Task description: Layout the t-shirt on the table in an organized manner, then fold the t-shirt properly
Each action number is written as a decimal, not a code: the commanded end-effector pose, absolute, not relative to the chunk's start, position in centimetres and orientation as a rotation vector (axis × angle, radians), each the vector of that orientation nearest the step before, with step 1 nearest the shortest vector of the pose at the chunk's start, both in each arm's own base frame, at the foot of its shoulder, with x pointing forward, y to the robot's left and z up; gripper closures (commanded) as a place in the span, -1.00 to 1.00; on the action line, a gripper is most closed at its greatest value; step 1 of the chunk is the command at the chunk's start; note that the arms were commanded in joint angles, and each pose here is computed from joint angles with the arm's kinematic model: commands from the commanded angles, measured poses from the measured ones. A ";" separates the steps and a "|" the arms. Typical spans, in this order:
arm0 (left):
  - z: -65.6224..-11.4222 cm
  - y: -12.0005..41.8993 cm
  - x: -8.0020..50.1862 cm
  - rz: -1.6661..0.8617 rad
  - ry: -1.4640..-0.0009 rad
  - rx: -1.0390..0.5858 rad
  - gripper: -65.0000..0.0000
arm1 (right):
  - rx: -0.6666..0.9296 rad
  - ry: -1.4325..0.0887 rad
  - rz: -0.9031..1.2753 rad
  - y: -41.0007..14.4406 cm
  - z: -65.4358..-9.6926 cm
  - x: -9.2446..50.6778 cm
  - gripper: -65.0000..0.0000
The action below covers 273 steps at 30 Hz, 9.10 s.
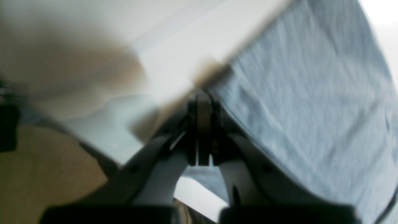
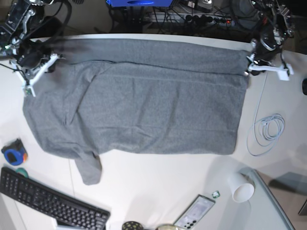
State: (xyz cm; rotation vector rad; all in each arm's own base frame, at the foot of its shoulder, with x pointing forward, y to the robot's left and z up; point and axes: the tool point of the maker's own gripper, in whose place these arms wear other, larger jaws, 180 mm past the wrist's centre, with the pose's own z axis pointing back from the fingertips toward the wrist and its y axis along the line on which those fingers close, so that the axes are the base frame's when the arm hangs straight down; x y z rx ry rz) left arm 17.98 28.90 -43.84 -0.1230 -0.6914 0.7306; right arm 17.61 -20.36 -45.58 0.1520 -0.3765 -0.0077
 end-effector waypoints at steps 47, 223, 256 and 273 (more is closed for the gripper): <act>-45.9 29.4 17.3 0.763 -0.646 -0.119 1.00 | 0.282 -0.366 0.060 -16.1 -47.7 20.0 0.83; -41.0 28.5 22.5 0.142 -0.806 0.248 1.00 | 0.113 -0.788 -0.127 -28.4 -43.1 42.0 -0.23; -39.8 35.4 33.7 0.299 -0.832 0.195 0.09 | 0.241 -0.758 -0.175 -27.8 -46.8 40.3 0.94; -43.2 30.1 44.0 0.250 -0.770 0.048 -0.34 | 0.176 -0.830 0.006 -26.4 -43.0 40.3 0.94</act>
